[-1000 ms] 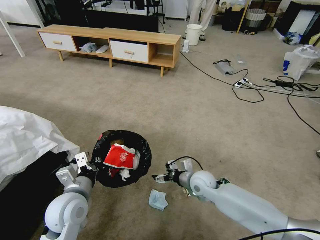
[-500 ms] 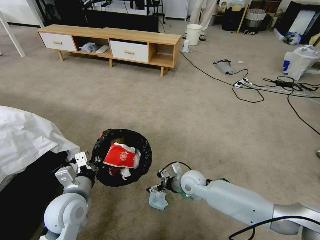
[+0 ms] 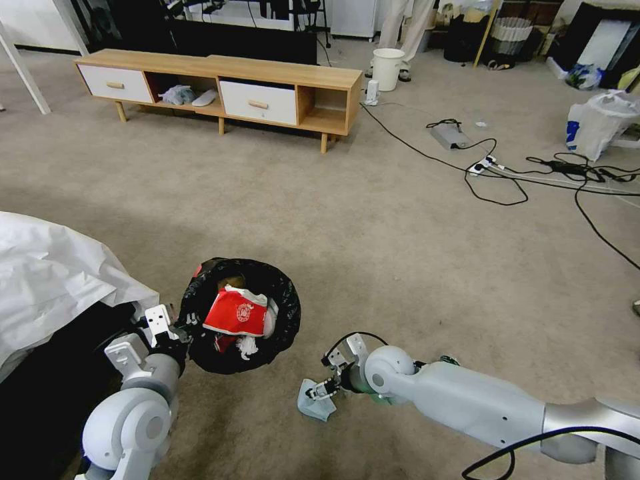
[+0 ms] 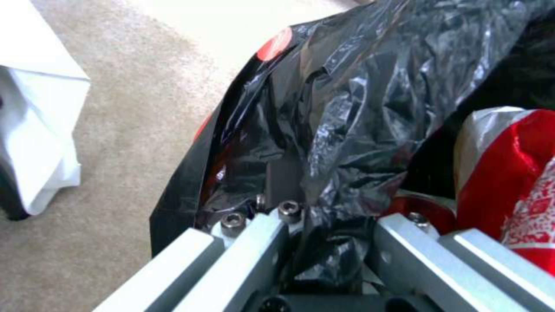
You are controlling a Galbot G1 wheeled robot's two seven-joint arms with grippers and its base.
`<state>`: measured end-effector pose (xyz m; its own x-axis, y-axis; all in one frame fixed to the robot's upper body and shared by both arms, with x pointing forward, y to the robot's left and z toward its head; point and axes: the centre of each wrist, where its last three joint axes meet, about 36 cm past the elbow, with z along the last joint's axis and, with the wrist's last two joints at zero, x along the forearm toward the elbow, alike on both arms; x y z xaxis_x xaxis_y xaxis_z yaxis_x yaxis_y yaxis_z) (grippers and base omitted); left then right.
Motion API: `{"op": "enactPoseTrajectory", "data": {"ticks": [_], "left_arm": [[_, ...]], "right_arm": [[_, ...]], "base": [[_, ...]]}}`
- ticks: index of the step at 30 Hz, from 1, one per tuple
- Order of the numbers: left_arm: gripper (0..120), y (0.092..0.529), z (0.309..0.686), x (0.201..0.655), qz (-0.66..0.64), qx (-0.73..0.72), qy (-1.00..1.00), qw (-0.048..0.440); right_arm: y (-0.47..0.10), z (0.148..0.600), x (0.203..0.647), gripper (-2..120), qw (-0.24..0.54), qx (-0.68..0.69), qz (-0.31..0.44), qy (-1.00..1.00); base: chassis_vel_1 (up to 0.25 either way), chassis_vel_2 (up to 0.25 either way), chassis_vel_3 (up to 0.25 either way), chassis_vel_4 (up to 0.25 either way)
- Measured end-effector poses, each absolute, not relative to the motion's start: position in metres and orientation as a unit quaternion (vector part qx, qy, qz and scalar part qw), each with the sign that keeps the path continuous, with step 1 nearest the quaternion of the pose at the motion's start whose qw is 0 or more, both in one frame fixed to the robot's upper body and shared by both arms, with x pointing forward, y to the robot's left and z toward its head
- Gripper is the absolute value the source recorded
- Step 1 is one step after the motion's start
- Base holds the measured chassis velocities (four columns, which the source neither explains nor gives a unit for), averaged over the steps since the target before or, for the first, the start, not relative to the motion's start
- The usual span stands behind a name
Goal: Pick up the trash bin and place the garbage on the floor into it.
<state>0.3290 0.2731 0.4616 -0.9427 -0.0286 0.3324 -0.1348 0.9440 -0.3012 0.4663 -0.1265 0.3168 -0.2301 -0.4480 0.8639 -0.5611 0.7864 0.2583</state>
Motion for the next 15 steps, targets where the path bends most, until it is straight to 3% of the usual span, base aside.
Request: {"op": "enactPoseTrajectory", "data": {"ticks": [15], "left_arm": [[0,0.267,0.458,0.328,0.169,0.042,-0.971,0.164]], "right_arm": [[-0.107,0.300,0.476,100,0.535,0.338,0.088,-0.769]], "base": [[0.000,0.000,0.000,0.000]]}}
